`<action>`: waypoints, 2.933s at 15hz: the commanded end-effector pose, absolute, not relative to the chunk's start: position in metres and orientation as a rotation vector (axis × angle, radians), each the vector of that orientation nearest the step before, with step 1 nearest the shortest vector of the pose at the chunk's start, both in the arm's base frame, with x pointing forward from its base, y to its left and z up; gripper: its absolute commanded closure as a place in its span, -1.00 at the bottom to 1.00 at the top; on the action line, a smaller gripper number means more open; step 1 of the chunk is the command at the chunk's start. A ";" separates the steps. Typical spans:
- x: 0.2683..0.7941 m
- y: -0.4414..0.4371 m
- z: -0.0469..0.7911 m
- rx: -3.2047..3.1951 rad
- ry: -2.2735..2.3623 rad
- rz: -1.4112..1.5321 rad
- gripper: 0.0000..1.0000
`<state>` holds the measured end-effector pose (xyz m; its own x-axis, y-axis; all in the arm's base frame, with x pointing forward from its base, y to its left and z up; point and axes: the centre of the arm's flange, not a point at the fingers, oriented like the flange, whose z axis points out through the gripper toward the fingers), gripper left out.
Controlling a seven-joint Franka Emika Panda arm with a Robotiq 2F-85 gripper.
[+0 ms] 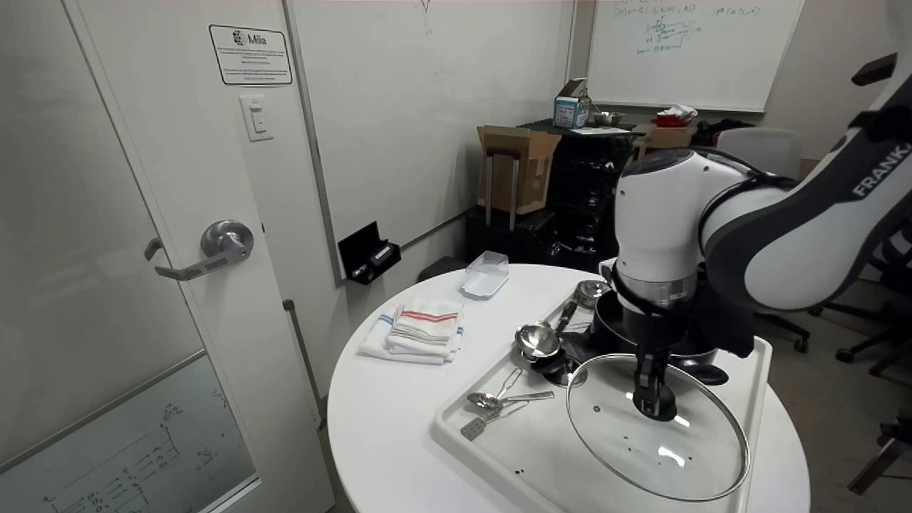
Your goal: Put the glass lid on the pot.
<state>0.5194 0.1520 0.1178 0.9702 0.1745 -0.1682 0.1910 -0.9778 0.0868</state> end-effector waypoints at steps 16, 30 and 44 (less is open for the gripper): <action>0.535 0.042 0.254 3.044 -0.074 -0.120 0.50; 0.592 -0.102 0.237 3.033 -0.656 -0.202 0.50; 0.633 -0.130 0.164 2.981 -0.862 -0.279 0.50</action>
<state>0.6172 -0.1228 0.1669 0.8565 -0.4954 -0.1448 -0.4892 -0.8687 0.0779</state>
